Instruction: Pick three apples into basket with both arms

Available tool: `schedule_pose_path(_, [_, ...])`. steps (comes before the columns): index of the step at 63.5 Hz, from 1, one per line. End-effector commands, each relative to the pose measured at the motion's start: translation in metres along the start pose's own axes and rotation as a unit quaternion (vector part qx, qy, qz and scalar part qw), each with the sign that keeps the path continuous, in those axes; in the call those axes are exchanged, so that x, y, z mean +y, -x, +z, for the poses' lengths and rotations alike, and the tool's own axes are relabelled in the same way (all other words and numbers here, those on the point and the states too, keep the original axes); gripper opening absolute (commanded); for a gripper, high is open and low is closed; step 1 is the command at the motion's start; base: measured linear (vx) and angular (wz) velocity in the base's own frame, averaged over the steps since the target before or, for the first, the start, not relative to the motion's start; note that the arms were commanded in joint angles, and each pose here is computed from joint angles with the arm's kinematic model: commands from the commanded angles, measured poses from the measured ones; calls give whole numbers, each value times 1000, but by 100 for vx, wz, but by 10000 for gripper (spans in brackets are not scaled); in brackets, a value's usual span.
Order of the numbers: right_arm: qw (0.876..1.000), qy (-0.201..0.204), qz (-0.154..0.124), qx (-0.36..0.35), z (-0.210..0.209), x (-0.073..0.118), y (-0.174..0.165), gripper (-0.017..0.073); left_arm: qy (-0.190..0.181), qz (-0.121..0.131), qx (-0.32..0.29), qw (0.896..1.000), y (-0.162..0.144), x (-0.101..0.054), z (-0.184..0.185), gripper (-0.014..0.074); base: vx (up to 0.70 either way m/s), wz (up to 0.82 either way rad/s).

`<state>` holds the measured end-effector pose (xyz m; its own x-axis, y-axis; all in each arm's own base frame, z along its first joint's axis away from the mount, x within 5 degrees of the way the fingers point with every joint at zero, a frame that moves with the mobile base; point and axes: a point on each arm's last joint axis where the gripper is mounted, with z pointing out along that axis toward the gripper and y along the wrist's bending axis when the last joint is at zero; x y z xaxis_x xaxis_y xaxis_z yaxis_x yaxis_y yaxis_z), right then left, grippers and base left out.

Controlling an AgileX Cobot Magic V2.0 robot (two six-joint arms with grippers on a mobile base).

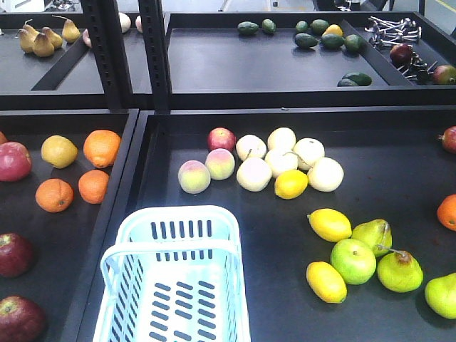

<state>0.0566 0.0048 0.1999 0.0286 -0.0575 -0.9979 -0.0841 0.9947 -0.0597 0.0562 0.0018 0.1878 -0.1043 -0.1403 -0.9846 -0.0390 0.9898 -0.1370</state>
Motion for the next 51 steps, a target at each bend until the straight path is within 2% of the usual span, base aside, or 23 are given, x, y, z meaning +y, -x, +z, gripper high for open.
schedule_pose_path(1, [999,-4,-8,-39,-1,0,3,-9,-8,-5,-41,999,6,-1,-1,-6,0,0])
schedule_pose_path(51, [999,-4,-8,-39,-1,0,3,-9,-10,-5,-51,999,9,-2,-1,-6,0,0])
